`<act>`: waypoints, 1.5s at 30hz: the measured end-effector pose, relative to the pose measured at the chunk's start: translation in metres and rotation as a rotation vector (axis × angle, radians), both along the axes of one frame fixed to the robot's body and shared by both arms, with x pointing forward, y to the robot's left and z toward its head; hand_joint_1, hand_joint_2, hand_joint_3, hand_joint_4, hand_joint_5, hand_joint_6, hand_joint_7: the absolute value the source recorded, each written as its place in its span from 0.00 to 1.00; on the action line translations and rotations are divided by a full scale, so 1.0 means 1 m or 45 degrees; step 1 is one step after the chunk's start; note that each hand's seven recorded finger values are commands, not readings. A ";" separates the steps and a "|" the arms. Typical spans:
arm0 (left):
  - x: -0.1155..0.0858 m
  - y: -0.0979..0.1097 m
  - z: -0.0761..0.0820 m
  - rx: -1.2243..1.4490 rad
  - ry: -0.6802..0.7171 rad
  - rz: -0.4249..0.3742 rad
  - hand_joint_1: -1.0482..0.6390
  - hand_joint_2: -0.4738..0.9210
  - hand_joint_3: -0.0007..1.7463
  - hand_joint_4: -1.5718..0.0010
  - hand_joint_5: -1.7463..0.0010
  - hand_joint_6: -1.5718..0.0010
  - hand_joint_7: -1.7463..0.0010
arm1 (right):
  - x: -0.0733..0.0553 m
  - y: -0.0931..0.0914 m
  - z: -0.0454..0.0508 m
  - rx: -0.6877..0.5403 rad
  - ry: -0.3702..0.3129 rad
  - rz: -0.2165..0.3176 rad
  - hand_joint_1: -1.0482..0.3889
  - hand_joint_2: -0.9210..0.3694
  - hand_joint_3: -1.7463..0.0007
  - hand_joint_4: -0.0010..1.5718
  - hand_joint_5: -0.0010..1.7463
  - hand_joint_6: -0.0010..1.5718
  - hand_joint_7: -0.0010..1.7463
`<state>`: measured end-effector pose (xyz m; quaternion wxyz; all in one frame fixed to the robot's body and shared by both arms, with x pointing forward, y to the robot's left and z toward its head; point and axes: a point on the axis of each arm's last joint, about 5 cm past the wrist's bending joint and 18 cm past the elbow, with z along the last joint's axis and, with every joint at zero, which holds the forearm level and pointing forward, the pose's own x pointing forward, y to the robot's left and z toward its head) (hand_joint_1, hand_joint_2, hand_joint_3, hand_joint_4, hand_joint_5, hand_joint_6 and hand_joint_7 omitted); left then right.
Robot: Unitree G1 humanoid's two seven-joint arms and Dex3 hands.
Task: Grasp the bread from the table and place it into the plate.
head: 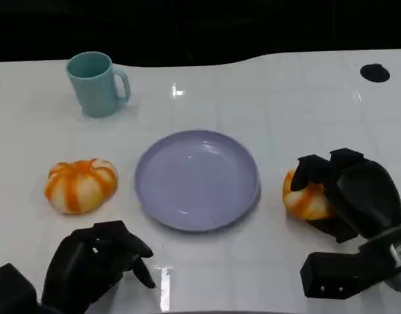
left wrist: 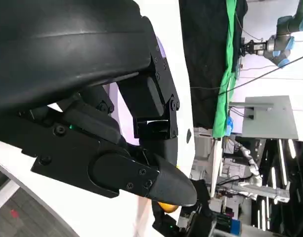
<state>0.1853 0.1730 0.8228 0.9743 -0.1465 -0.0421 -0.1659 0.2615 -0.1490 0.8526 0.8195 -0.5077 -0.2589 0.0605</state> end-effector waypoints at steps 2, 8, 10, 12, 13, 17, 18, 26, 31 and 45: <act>0.000 0.000 0.000 0.000 0.001 0.000 0.08 1.00 0.04 0.29 0.29 0.26 0.56 | 0.001 0.001 0.0033 0.081 -0.007 -0.001 0.69 0.54 0.17 0.63 1.00 0.48 1.00; 0.000 0.000 0.000 0.006 -0.005 0.003 0.08 1.00 0.05 0.29 0.29 0.26 0.56 | 0.005 0.009 0.0206 0.291 -0.008 0.072 0.67 0.55 0.13 0.62 1.00 0.48 1.00; 0.000 0.000 0.000 0.007 -0.006 0.004 0.08 1.00 0.06 0.29 0.29 0.26 0.55 | 0.006 0.017 0.0259 0.330 0.002 0.112 0.66 0.57 0.11 0.63 1.00 0.47 1.00; 0.000 0.000 0.000 0.008 -0.005 0.004 0.08 1.00 0.06 0.29 0.29 0.26 0.55 | 0.007 0.025 0.0302 0.371 0.015 0.149 0.65 0.58 0.08 0.63 1.00 0.48 1.00; 0.000 0.000 0.000 0.009 -0.006 0.004 0.08 1.00 0.06 0.29 0.29 0.26 0.55 | 0.007 0.030 0.0316 0.389 0.027 0.165 0.65 0.58 0.08 0.64 1.00 0.48 1.00; 0.000 -0.001 0.000 0.015 -0.004 0.000 0.07 1.00 0.06 0.29 0.29 0.26 0.55 | 0.009 0.046 0.0371 0.430 0.075 0.237 0.65 0.59 0.07 0.63 1.00 0.48 1.00; 0.000 -0.001 0.000 0.016 -0.004 0.000 0.07 1.00 0.06 0.29 0.29 0.26 0.55 | 0.011 0.050 0.0392 0.431 0.078 0.253 0.65 0.60 0.07 0.63 1.00 0.48 1.00; 0.000 -0.002 0.000 0.019 -0.004 -0.007 0.07 1.00 0.06 0.29 0.29 0.26 0.54 | 0.022 0.074 0.0514 0.400 0.074 0.327 0.64 0.57 0.09 0.63 1.00 0.48 1.00; 0.000 -0.002 0.000 0.032 -0.009 -0.008 0.08 1.00 0.07 0.29 0.30 0.27 0.55 | 0.028 0.091 0.0458 0.332 0.209 0.337 0.66 0.53 0.16 0.62 1.00 0.48 1.00; -0.002 -0.002 -0.001 0.033 -0.006 -0.005 0.07 1.00 0.05 0.29 0.31 0.26 0.55 | 0.039 0.107 0.0510 0.235 0.501 0.370 0.41 0.04 0.84 0.20 0.24 0.31 0.03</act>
